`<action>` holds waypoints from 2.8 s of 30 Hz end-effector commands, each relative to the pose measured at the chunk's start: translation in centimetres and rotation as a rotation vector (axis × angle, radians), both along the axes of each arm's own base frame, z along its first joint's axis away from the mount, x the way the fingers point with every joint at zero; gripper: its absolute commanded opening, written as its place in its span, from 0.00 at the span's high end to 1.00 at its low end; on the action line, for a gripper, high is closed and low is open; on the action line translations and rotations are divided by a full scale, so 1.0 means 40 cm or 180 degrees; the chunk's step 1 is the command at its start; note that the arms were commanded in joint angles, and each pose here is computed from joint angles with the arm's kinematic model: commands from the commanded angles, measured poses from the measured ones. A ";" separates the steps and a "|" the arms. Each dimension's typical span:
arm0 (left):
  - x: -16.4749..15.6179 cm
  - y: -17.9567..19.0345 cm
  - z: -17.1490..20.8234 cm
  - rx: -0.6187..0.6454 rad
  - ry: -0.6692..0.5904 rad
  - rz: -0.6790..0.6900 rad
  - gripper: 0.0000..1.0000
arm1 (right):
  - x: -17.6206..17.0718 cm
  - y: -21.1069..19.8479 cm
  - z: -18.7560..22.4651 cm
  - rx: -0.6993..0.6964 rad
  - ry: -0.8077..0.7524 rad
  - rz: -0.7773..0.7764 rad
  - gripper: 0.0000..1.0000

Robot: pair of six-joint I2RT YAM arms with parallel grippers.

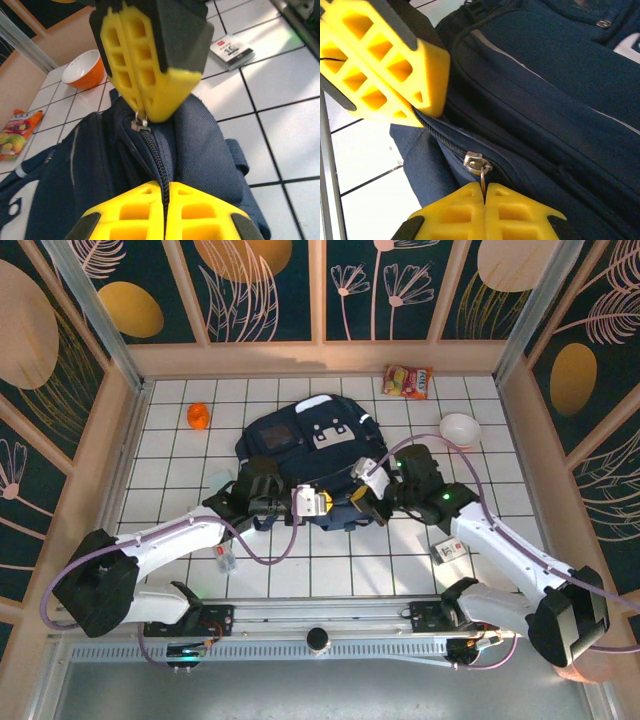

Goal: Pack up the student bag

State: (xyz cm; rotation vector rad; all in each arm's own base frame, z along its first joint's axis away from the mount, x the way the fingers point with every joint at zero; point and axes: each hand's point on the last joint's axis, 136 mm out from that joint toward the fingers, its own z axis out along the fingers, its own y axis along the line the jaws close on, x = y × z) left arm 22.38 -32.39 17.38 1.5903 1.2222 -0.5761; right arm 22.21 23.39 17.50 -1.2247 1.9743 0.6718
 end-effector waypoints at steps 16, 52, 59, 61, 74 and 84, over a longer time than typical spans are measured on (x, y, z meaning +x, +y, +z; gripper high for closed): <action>0.077 0.140 0.011 0.0448 -0.0367 0.0579 0.67 | 0.023 -0.023 -0.005 0.0299 0.1148 -0.0556 1.00; -0.022 -0.016 -0.159 0.0495 0.0450 0.0280 1.00 | 0.049 -0.049 -0.170 0.1216 0.2440 -0.1933 0.45; -0.050 -0.027 -0.124 0.0305 0.0459 0.0092 1.00 | 0.088 -0.048 -0.169 0.1085 0.2052 -0.1816 0.39; -0.060 -0.028 -0.113 0.0245 0.0439 0.0030 1.00 | 0.092 -0.049 -0.164 0.0994 0.1883 -0.1721 0.37; -0.043 -0.011 -0.002 -0.0304 0.0417 0.0074 1.00 | 0.030 0.036 -0.064 0.1056 0.1713 -0.0506 0.36; -0.028 -0.006 0.034 -0.0373 0.0337 0.0051 1.00 | 0.003 0.063 -0.025 0.1026 0.1675 -0.0202 0.50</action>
